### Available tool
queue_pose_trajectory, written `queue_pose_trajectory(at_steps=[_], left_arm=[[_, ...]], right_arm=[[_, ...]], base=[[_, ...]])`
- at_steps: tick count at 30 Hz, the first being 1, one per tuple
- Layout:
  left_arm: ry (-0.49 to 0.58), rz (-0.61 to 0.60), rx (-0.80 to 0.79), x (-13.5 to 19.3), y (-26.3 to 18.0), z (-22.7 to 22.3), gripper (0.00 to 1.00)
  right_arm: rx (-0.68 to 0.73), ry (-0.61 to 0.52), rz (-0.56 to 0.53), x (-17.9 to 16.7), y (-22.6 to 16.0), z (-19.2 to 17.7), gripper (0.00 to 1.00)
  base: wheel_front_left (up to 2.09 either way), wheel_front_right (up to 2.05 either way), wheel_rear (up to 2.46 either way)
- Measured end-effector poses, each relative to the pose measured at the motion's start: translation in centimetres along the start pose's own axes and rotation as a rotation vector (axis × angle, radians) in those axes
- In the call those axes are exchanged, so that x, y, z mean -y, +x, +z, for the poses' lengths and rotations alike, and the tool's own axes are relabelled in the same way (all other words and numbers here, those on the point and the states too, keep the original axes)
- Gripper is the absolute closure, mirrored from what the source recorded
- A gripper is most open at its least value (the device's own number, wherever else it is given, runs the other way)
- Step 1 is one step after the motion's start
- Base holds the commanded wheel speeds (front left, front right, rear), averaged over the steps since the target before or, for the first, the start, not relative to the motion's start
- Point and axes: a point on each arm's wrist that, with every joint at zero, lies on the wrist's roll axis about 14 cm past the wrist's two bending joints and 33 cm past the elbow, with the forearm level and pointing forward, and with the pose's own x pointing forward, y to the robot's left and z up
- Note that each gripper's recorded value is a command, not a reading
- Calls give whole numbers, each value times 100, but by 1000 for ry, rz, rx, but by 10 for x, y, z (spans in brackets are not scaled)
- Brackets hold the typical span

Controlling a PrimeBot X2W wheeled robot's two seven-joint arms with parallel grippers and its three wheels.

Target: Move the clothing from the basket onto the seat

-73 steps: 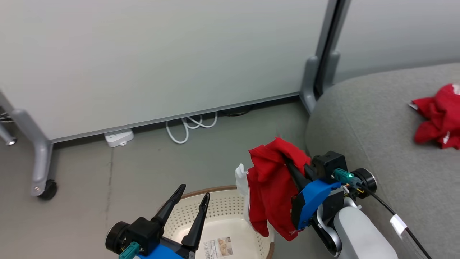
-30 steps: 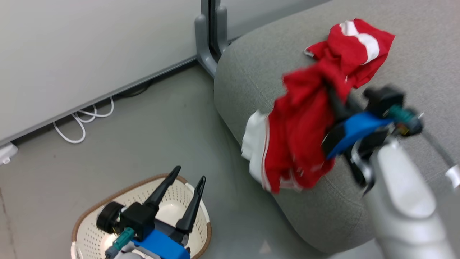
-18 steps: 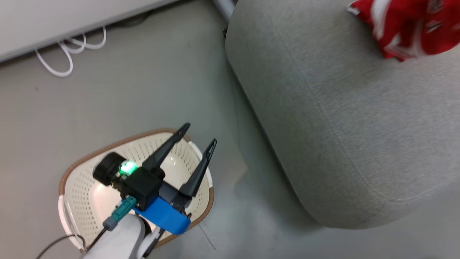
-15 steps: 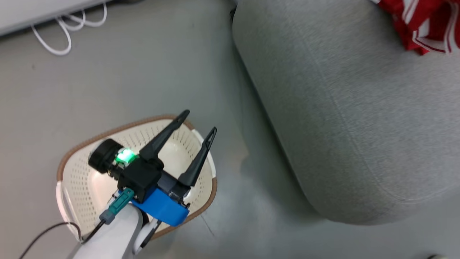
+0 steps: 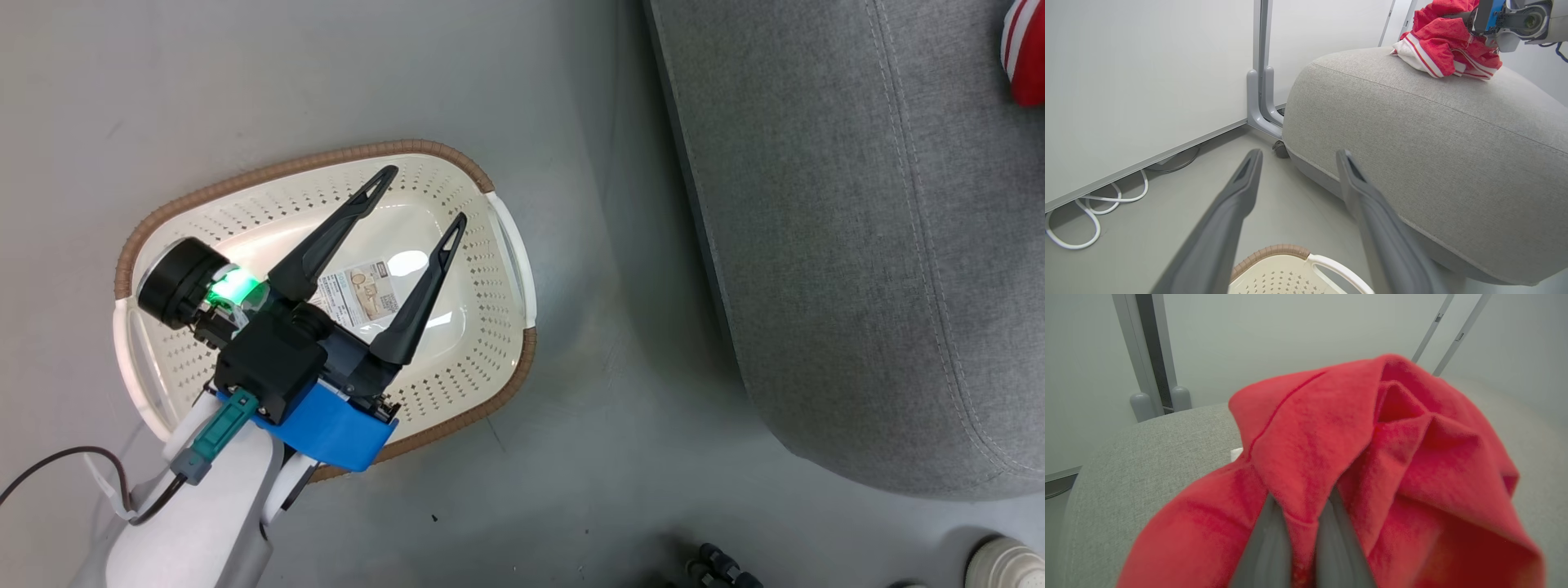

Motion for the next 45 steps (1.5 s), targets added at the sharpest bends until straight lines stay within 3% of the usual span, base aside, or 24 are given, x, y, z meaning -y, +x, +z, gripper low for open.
queue_pose_trajectory(at_steps=[1,2,3,4,14,24,33,45], left_arm=[[1,4,-1,-1,-1,0,0],[2,5,0,0,-1,2,0],[3,5,1,0,-2,3,0],[4,5,4,1,-2,5,0],[-11,34,23,14,-8,33,0],[-35,133,33,31,-41,69,0],[-18,296,78,33,-93,106,0],[26,569,150,1,-180,137,0]], right_arm=[[-14,-3,3,-1,-1,-4,84],[-20,0,4,-1,-2,-7,56],[-19,-8,10,-2,-3,-7,36],[-16,-13,14,-2,-3,-6,0],[18,-50,53,0,-17,20,0],[85,-58,105,6,-61,43,0],[171,4,256,-32,-125,59,0],[263,110,469,-103,-215,79,0]], base=[[0,0,0],[0,0,0],[0,0,0],[0,0,0],[0,0,0],[0,0,0],[0,0,0],[0,0,0]])
